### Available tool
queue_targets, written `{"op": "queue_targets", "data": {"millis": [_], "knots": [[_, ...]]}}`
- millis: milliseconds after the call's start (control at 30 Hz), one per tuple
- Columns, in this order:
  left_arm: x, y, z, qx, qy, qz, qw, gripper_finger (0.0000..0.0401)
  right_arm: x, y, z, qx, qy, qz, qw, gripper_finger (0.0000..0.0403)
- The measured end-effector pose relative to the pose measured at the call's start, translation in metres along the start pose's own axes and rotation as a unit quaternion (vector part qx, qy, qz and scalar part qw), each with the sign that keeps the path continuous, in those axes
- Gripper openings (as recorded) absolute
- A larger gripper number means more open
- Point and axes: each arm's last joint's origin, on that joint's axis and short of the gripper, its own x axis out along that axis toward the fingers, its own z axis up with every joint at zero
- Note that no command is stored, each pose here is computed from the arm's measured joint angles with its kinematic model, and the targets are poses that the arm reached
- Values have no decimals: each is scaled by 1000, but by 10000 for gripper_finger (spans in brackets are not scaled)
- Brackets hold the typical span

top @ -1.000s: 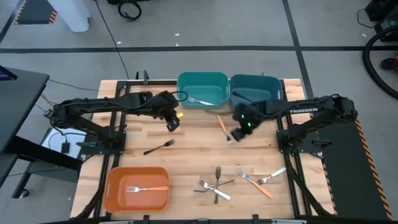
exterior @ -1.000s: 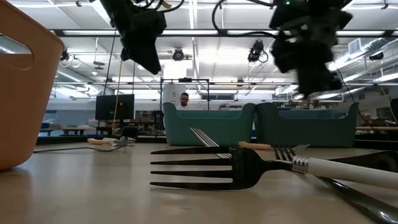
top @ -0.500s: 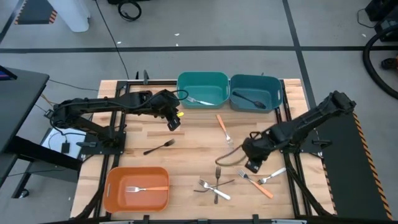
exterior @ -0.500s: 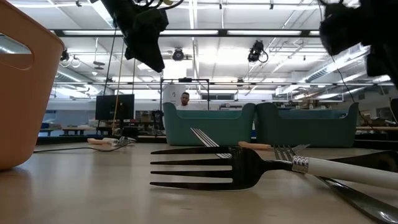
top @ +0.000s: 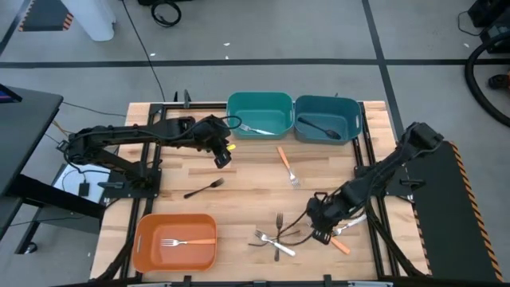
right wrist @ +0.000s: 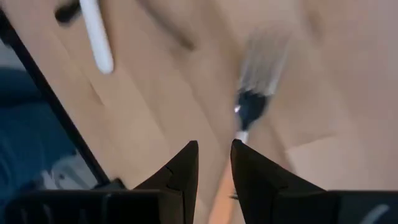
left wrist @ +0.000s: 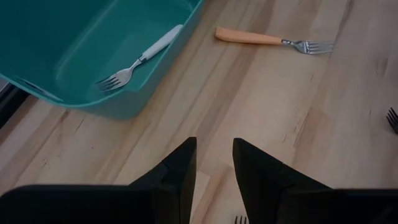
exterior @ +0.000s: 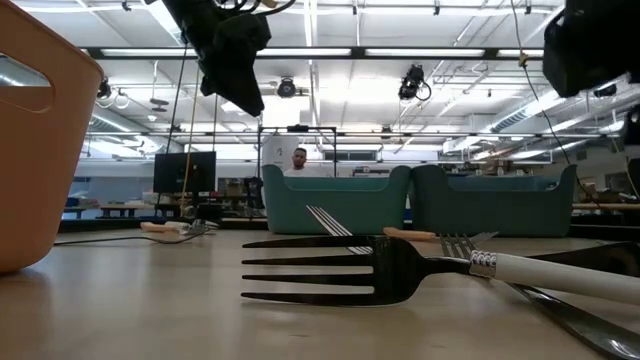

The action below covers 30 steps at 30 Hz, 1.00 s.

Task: Sort silverware by color (type)
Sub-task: Put the top right orange fork into the orange bin

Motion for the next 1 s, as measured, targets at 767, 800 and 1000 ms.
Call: {"op": "queue_targets", "data": {"millis": [767, 800, 1000], "knots": [[0, 0, 0, -1, -1, -1, 1000, 114, 60, 0, -5, 28, 57, -132, 989, 92], [0, 0, 0, -1, -2, -1, 1000, 114, 60, -1, -3, 32, 59, -133, 989, 85], [0, 0, 0, 2, -1, 0, 1000, 114, 57, -6, 4, 43, 57, -134, 988, 20]]}}
